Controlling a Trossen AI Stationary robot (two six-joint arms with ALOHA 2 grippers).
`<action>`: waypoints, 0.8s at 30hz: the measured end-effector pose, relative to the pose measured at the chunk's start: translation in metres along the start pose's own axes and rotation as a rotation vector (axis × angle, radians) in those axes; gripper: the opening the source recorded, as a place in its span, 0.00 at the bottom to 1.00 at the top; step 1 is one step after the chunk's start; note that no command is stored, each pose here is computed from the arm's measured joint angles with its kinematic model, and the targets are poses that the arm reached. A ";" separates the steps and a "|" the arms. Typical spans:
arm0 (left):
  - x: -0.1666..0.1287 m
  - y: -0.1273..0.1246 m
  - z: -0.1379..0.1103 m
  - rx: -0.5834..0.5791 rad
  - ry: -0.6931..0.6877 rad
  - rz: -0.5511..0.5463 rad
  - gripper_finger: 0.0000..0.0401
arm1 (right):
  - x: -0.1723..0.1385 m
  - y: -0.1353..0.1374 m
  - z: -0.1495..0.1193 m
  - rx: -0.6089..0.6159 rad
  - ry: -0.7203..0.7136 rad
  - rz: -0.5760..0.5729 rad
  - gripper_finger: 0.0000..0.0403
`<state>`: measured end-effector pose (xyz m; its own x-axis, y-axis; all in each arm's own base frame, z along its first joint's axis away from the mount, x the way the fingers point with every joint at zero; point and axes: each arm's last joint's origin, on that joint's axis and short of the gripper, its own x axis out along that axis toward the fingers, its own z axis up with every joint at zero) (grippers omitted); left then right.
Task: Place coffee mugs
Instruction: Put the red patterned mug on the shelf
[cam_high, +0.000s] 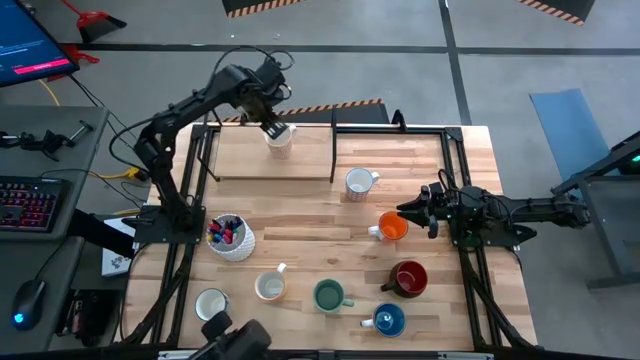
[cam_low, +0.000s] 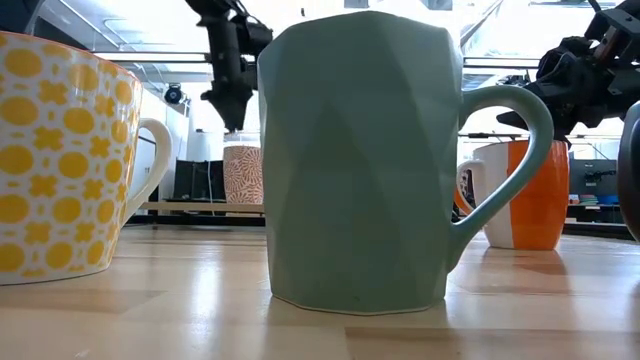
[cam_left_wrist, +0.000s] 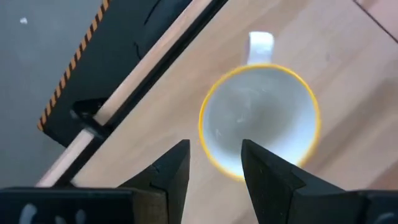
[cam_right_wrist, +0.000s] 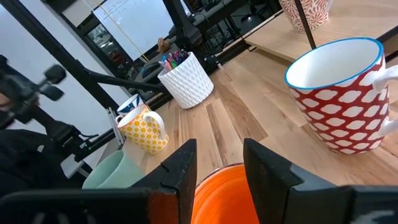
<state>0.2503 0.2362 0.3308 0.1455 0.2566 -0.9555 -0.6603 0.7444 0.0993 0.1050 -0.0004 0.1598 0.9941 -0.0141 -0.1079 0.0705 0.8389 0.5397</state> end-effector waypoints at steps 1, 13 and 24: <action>-0.008 -0.001 -0.002 0.016 -0.003 -0.001 0.33 | 0.000 0.000 0.000 0.000 0.000 0.000 0.28; -0.102 -0.076 -0.075 0.135 -0.129 -0.248 0.33 | 0.000 0.000 0.002 -0.035 -0.038 -0.016 0.28; -0.119 -0.146 -0.151 0.204 -0.362 -0.425 0.33 | -0.012 0.036 0.071 -0.369 -0.200 -0.235 0.28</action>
<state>0.2186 0.0040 0.3882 0.6314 0.0775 -0.7716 -0.3393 0.9223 -0.1851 0.1019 -0.0088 0.2403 0.9538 -0.3004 -0.0089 0.2969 0.9370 0.1838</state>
